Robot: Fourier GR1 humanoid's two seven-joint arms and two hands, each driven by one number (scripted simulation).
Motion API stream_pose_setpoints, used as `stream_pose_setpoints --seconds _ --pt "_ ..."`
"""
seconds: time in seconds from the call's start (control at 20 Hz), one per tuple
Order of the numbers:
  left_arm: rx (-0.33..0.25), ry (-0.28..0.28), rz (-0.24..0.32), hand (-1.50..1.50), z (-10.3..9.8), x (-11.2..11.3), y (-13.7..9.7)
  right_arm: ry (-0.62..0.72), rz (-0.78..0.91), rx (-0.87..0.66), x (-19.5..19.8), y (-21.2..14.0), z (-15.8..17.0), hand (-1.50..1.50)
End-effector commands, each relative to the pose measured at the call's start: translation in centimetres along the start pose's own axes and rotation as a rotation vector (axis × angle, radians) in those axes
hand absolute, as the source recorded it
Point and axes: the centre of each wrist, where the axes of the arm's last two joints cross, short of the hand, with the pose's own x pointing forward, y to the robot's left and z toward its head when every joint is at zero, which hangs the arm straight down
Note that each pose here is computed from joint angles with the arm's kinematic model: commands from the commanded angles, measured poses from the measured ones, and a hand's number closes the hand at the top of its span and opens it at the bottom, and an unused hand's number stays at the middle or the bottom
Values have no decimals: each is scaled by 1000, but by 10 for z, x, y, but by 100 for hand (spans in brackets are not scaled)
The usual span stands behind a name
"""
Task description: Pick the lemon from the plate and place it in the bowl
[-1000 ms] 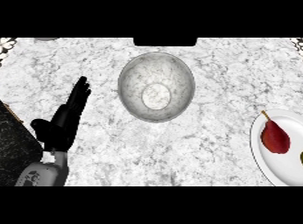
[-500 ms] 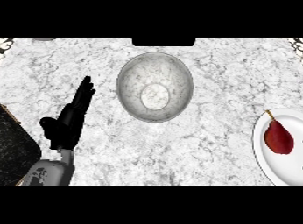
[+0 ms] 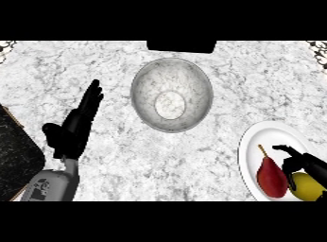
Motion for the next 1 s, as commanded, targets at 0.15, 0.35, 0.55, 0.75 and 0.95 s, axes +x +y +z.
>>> stream_pose_setpoints --seconds 0.15,0.35,0.55,0.75,0.95 --pt "0 18 4 0 1 -1 0 -471 -210 62 102 96 -145 150" --pt "42 44 -8 0 5 -8 9 -610 -185 -67 183 115 -174 150" --pt "66 30 -7 0 10 -5 14 -654 -140 -191 255 109 -166 150" --pt "84 16 -21 0 12 -12 24 -599 -81 -244 314 101 -133 150" --pt "43 33 -3 0 16 -7 14 -518 -24 -308 362 89 -109 150"
